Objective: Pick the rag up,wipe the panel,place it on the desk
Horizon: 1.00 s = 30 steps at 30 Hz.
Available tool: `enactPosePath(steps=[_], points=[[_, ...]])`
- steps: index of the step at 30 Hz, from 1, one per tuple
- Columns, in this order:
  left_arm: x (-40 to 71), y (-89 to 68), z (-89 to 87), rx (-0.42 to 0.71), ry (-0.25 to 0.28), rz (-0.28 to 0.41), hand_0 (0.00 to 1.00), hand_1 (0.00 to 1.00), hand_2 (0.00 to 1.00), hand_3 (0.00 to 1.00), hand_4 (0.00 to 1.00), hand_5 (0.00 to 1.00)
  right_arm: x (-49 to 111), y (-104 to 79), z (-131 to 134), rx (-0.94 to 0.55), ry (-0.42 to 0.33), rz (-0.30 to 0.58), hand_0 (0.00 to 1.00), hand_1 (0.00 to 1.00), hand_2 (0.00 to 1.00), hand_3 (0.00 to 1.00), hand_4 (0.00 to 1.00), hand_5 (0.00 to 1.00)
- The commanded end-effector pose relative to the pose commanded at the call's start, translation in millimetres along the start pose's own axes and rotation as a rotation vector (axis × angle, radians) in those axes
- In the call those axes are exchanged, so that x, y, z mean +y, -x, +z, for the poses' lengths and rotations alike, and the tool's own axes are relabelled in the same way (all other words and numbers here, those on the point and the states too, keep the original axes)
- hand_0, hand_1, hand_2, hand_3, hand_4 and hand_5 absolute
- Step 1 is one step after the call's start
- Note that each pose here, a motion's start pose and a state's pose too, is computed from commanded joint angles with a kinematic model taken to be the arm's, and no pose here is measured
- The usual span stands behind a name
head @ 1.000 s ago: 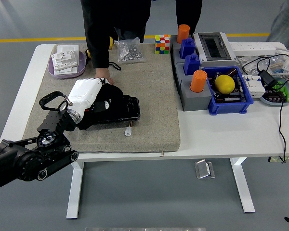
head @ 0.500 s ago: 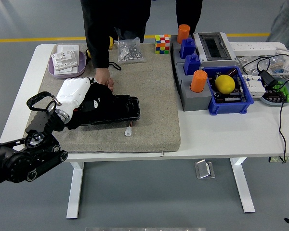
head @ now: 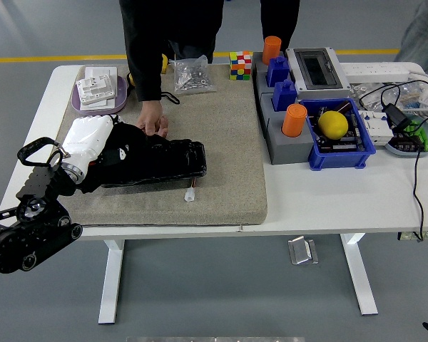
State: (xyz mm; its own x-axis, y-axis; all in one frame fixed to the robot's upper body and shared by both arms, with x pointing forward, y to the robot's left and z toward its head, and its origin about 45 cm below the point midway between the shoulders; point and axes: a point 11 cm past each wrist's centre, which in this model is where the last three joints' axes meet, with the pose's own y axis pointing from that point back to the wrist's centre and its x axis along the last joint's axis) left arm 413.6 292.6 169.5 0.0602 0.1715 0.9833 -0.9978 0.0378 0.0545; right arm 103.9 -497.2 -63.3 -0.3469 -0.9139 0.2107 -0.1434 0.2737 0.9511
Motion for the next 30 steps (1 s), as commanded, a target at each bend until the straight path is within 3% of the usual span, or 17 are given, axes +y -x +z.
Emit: enactPosePath(steps=[16, 30], points=[[3.5, -3.4, -14.5, -0.016, -0.019, 0.004, 0.217, 0.093, 0.525, 0.467, 0.15, 0.002, -0.1, -0.6, 1.1, -0.004, 0.001, 0.001, 0.769, 0.609, 0.706, 0.638, 0.998, 0.572], [3.5, 4.7, 9.1, 0.02, 0.026, -0.002, 0.215, 0.091, 0.525, 0.465, 0.147, 0.002, -0.3, 1.2, 0.5, 0.001, 0.001, -0.003, 0.769, 0.608, 0.706, 0.639, 0.998, 0.575]])
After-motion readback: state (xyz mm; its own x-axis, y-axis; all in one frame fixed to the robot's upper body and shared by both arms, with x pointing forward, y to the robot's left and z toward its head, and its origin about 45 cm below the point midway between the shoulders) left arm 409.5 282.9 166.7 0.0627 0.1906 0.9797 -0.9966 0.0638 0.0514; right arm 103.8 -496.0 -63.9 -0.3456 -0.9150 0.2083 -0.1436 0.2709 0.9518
